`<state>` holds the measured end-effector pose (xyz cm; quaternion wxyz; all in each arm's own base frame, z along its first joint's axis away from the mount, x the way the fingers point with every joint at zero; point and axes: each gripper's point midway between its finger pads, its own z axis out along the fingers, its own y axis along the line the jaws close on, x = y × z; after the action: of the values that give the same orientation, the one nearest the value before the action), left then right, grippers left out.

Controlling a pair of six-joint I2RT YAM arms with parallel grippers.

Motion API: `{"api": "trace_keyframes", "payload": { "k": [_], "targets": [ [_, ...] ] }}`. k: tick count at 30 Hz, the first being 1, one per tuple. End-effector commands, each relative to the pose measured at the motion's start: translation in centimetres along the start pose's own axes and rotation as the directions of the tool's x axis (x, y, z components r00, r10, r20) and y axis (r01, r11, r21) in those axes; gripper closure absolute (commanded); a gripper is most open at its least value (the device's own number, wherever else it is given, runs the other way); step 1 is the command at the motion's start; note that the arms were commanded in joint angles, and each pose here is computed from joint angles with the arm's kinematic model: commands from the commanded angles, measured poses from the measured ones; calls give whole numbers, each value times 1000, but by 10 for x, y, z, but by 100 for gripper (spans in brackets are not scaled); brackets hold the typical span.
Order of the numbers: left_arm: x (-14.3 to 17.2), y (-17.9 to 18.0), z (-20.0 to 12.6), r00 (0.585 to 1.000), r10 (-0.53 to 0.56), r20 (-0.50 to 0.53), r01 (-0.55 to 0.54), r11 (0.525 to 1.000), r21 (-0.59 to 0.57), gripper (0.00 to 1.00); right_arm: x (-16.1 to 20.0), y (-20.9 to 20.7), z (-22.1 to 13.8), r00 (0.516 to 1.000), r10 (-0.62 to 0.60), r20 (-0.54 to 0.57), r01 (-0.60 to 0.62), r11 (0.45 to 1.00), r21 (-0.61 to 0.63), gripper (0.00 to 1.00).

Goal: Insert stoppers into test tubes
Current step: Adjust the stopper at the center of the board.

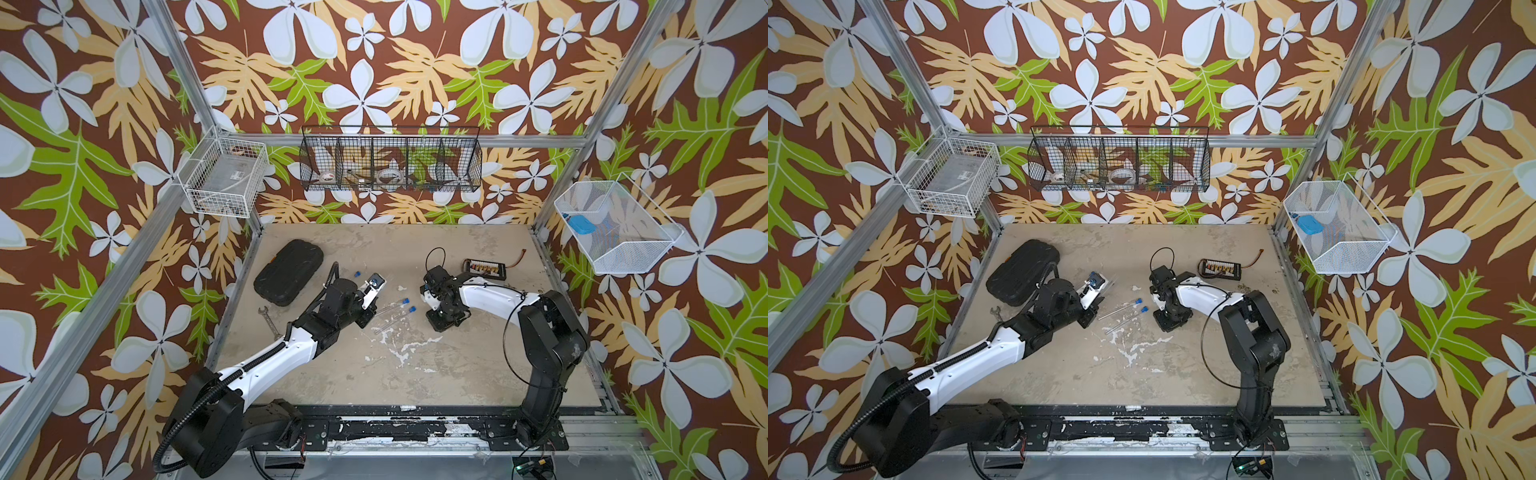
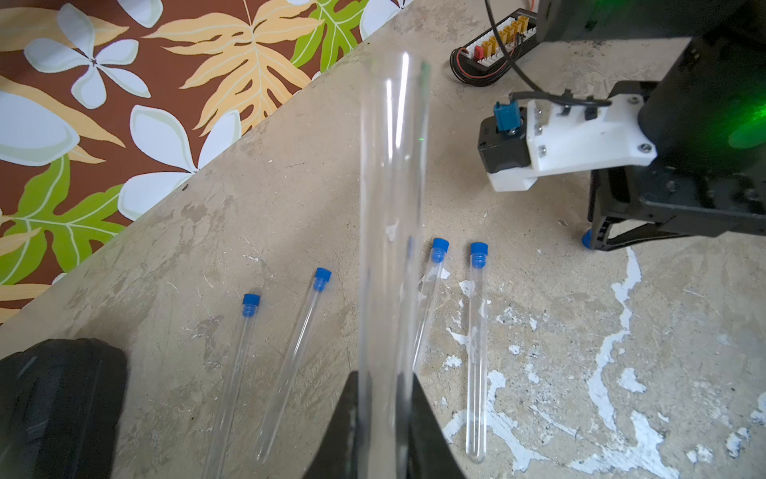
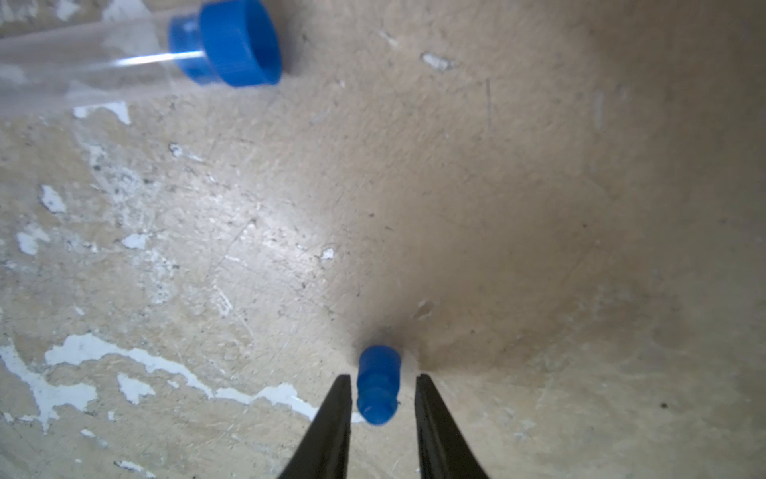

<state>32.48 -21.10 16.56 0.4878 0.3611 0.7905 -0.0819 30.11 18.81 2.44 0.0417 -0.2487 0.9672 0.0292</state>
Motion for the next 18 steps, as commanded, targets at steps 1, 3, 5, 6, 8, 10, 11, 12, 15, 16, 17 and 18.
{"api": "trace_keyframes", "payload": {
  "k": [1, 3, 5, 6, 8, 10, 11, 12, 15, 16, 17, 18],
  "targets": [
    [-6, 4, 0, 1000, -1, 24, 1, 1000, -13, 100, 1, -3, 1, 1000, 18, -3, -18, 1000, 15, 76],
    [-6, 3, 0, 1000, 1, 24, 0, 1000, -13, 100, -1, -3, -2, 1000, 21, 7, -21, 1000, 20, 80],
    [-6, 3, 0, 1000, 1, 23, 0, 1000, -13, 100, 0, -6, -4, 1000, 19, 8, -19, 999, 37, 83],
    [-6, 3, 0, 1000, 1, 25, -1, 1000, -14, 100, 1, -8, -7, 1000, 17, 7, -18, 999, 48, 84],
    [-5, 4, -1, 1000, 0, 23, 0, 1000, -19, 100, 4, -13, -15, 1000, -6, 2, 6, 995, 99, 85],
    [-5, 6, -1, 1000, -1, 23, 2, 1000, -29, 100, 7, -18, -27, 999, -49, -3, 48, 982, 180, 85],
    [-4, 7, -1, 1000, -2, 23, 3, 999, -36, 100, 8, -20, -32, 998, -70, -7, 70, 972, 226, 83],
    [-4, 8, -1, 1000, -4, 23, 5, 999, -41, 100, 9, -20, -35, 996, -86, -12, 86, 963, 254, 81],
    [-2, 10, -1, 1000, -11, 22, 12, 998, -55, 100, 1, -2, -35, 992, -129, -3, 125, 959, 256, 67],
    [-2, 10, 0, 1000, -12, 22, 13, 998, -59, 100, -5, 9, -34, 991, -135, 12, 129, 966, 225, 64],
    [-1, 10, 0, 1000, -12, 20, 13, 998, -59, 100, -11, 21, -33, 993, -112, 42, 104, 981, 163, 62],
    [-1, 11, 0, 1000, -12, 20, 13, 998, -62, 100, -17, 28, -35, 995, -74, 74, 66, 993, 97, 61]
  ]
}}
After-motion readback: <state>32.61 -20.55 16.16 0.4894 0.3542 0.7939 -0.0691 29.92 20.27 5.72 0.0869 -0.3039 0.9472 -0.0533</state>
